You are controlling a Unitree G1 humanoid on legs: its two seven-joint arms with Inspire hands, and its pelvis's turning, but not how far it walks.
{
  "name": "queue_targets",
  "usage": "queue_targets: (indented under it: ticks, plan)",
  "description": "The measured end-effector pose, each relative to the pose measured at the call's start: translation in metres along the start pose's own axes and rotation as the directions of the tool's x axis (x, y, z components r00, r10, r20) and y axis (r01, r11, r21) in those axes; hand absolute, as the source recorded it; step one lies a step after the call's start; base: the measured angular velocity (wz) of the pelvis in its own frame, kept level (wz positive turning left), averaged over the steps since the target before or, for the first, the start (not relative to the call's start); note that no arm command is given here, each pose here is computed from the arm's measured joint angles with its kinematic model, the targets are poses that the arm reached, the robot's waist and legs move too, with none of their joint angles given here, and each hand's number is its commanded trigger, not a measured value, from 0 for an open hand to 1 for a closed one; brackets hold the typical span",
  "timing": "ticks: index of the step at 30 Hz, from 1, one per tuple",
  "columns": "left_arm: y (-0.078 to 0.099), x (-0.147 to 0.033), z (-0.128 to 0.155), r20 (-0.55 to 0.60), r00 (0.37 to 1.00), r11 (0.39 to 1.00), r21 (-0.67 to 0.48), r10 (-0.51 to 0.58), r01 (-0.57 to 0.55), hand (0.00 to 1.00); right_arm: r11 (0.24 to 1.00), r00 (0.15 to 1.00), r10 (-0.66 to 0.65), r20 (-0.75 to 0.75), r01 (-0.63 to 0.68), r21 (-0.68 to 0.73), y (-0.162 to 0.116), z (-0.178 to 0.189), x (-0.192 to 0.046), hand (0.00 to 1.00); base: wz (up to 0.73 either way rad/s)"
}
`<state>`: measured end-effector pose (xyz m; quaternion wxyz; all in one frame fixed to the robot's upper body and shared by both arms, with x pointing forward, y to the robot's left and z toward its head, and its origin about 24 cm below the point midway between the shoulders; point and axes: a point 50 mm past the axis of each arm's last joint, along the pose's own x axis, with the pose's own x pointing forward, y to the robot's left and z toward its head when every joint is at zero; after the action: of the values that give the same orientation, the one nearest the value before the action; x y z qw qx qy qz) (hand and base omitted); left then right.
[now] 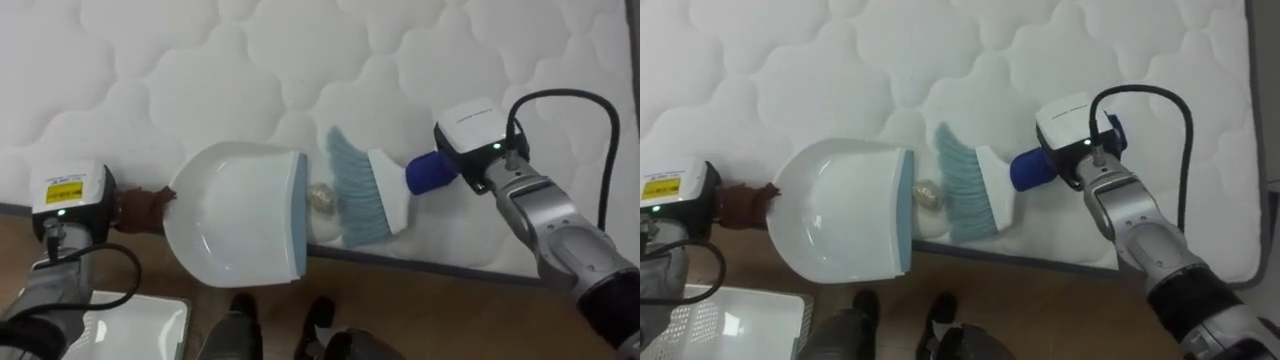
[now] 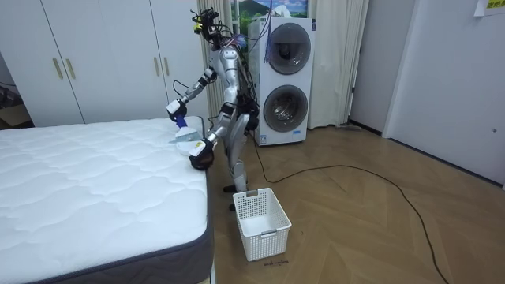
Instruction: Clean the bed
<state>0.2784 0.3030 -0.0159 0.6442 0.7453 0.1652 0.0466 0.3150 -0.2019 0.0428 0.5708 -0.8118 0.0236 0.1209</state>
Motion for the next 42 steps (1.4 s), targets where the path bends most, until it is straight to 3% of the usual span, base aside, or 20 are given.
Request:
queue_targets:
  ticks: [20, 31, 36, 42]
  plan:
    - [0.003, 0.004, 0.0, -0.022, 0.999, 0.999, 0.041, -0.028, 0.029, 1.0, 0.987, 0.996, 0.092, 0.023, -0.094, 0.132, -0.002, 0.011, 0.003, 1.0, 0.0]
    - [-0.006, 0.002, 0.001, -0.053, 0.997, 0.998, 0.019, -0.065, 0.066, 1.0, 0.979, 0.988, 0.118, 0.096, -0.132, 0.153, -0.013, 0.028, 0.002, 1.0, -0.01]
    - [-0.008, 0.001, 0.002, -0.063, 0.996, 0.998, 0.013, -0.064, 0.065, 1.0, 0.936, 0.977, 0.078, 0.2, -0.14, 0.322, -0.027, 0.047, 0.001, 1.0, -0.02]
    - [-0.012, -0.001, 0.001, -0.088, 0.994, 0.997, -0.003, -0.072, 0.072, 1.0, 0.922, 0.973, 0.04, 0.229, -0.124, 0.367, -0.037, 0.058, 0.004, 1.0, 0.04]
